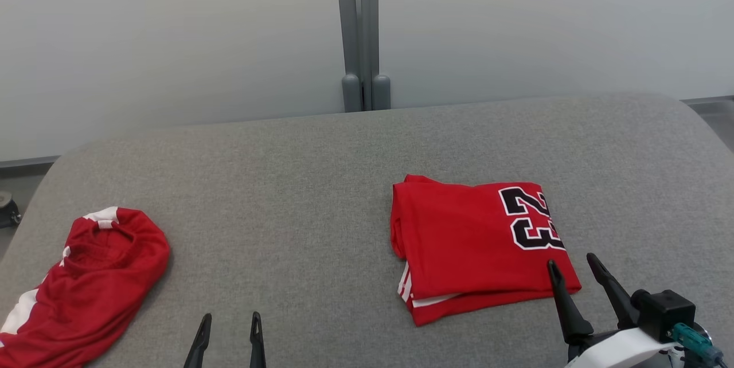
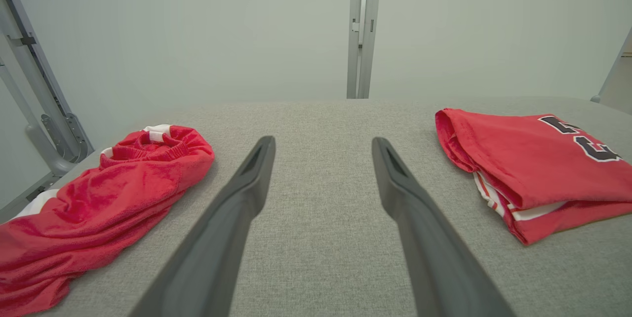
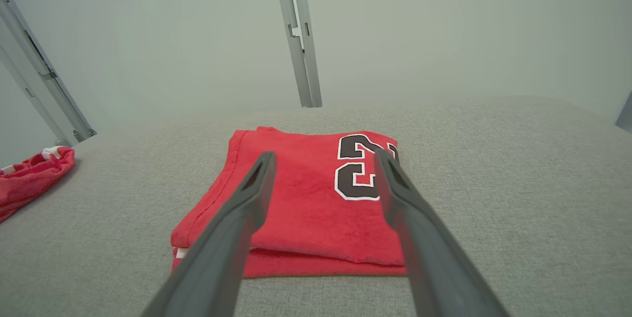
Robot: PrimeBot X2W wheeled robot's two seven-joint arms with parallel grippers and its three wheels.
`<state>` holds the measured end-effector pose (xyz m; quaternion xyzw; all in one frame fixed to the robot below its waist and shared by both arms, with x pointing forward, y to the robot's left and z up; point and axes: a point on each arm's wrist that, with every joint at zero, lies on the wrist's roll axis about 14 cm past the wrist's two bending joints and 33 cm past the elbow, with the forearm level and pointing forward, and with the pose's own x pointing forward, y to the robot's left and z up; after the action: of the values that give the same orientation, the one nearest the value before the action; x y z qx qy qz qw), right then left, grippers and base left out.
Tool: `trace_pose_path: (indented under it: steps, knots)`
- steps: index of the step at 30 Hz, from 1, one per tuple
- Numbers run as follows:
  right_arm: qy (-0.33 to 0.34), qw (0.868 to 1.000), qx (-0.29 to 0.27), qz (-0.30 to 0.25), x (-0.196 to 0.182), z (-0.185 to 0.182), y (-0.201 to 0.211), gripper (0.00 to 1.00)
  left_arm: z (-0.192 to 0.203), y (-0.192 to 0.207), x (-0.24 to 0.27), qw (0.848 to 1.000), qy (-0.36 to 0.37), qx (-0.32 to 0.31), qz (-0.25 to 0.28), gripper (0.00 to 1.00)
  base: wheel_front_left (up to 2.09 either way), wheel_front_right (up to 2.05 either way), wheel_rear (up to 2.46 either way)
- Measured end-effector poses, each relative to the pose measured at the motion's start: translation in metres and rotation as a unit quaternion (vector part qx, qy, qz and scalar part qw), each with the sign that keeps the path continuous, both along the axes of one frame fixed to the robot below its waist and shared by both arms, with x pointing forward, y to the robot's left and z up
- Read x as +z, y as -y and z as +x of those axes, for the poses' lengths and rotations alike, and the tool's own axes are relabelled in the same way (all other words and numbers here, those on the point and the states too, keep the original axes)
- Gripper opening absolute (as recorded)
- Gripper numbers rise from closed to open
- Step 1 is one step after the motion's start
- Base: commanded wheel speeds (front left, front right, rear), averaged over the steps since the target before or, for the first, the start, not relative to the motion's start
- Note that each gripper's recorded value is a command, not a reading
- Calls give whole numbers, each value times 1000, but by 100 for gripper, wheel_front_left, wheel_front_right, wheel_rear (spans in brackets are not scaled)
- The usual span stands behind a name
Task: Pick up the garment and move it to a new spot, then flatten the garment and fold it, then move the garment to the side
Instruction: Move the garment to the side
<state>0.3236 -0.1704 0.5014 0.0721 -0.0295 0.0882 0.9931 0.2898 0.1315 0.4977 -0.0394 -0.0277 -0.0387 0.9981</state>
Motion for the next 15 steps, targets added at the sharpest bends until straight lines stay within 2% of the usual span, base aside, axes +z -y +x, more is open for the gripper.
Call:
trace_pose_path:
  steps: [8,15]
  knots:
    - [-58,997,-23,54,-26,32,20,100,13,12,-6,1000,-14,-17,-6,100,0,0,0]
    - [-149,987,-26,49,-47,82,48,100,34,24,-15,999,-31,-34,-10,100,0,0,0]
